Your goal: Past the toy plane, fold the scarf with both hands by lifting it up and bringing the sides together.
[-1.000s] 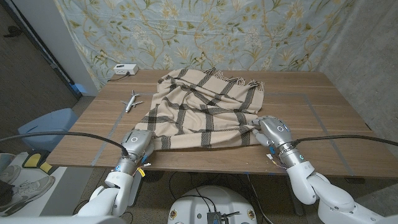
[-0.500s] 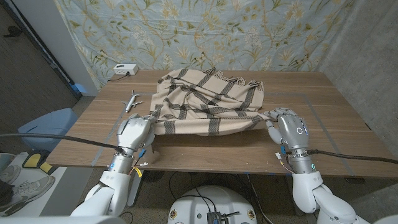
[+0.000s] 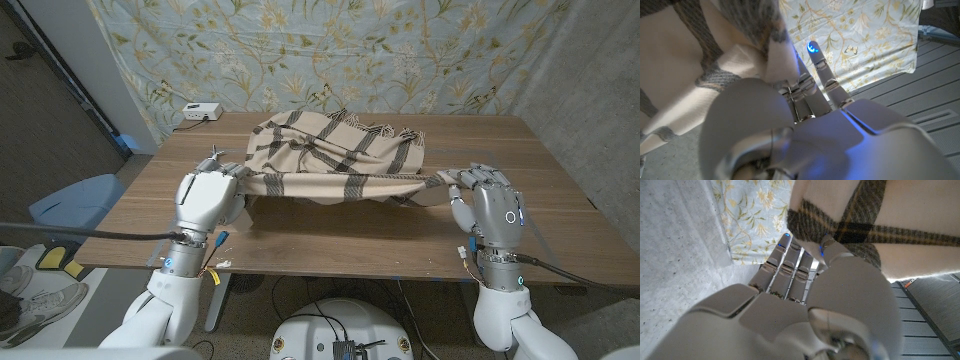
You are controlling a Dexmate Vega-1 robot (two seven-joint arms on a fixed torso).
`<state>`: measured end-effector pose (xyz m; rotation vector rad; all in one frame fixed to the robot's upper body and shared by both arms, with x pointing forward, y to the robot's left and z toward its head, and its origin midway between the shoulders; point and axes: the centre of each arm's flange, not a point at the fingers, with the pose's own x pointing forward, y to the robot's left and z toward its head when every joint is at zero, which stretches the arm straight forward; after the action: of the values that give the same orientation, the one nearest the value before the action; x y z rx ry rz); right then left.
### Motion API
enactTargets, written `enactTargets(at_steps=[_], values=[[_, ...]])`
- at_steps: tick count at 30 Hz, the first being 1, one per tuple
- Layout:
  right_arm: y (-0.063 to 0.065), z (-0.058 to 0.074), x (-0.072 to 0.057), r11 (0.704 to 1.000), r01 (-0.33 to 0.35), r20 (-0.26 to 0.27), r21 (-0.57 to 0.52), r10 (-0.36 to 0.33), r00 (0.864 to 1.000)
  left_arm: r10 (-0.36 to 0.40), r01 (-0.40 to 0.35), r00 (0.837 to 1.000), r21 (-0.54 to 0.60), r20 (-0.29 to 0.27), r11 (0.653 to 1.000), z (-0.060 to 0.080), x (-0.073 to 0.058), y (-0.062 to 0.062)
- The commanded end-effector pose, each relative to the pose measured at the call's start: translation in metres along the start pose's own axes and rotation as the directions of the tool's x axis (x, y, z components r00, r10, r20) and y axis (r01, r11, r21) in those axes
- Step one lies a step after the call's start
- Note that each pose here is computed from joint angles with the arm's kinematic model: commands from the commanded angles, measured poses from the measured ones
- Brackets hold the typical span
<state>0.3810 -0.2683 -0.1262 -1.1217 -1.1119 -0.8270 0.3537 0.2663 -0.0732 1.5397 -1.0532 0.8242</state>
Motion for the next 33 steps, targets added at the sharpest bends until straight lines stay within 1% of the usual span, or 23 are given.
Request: enactTargets(at_steps=[1,5,7,10,11,12,14,17,22,25,29,33], values=[[-0.032,0.002,-0.006,0.988,0.150,-0.010,-0.028,-0.151,0.989,0.157,-0.159,0.985,0.017,0.068,0.987,-0.004,0.011,0.047],[-0.040,0.003,-0.004,0.982,0.186,-0.003,-0.035,-0.186,0.983,0.181,-0.177,0.979,-0.039,0.098,0.983,-0.005,0.015,0.060],[-0.043,0.004,-0.004,0.978,0.205,-0.007,-0.036,-0.205,0.979,0.199,-0.193,0.974,-0.059,0.111,0.979,-0.005,0.016,0.067],[-0.048,0.004,-0.003,0.973,0.228,-0.007,-0.034,-0.229,0.973,0.225,-0.214,0.967,-0.098,0.121,0.972,-0.006,0.019,0.076],[-0.049,0.004,-0.003,0.971,0.238,-0.002,-0.032,-0.239,0.971,0.243,-0.227,0.962,-0.132,0.122,0.965,-0.008,0.021,0.082],[-0.049,0.004,-0.003,0.970,0.243,-0.001,-0.031,-0.243,0.970,0.243,-0.227,0.962,-0.134,0.124,0.965,-0.008,0.021,0.082],[-0.051,0.005,-0.002,0.965,0.260,0.001,-0.025,-0.260,0.965,0.274,-0.250,0.954,-0.183,0.122,0.951,-0.010,0.024,0.088],[-0.051,0.005,0.002,0.958,0.285,0.006,-0.020,-0.285,0.959,0.298,-0.266,0.947,-0.227,0.122,0.937,-0.013,0.027,0.094],[-0.050,0.006,0.014,0.949,0.316,0.034,-0.005,-0.316,0.948,0.333,-0.291,0.934,-0.265,0.132,0.919,-0.016,0.036,0.101],[-0.048,0.007,0.023,0.943,0.332,0.053,0.004,-0.332,0.942,0.345,-0.299,0.928,-0.270,0.141,0.915,-0.018,0.043,0.104],[-0.043,0.009,0.038,0.938,0.347,0.088,0.015,-0.347,0.934,0.347,-0.301,0.926,-0.265,0.146,0.916,-0.023,0.056,0.105],[-0.035,0.010,0.053,0.935,0.354,0.115,0.025,-0.355,0.928,0.334,-0.291,0.931,-0.249,0.151,0.924,-0.028,0.071,0.104]])
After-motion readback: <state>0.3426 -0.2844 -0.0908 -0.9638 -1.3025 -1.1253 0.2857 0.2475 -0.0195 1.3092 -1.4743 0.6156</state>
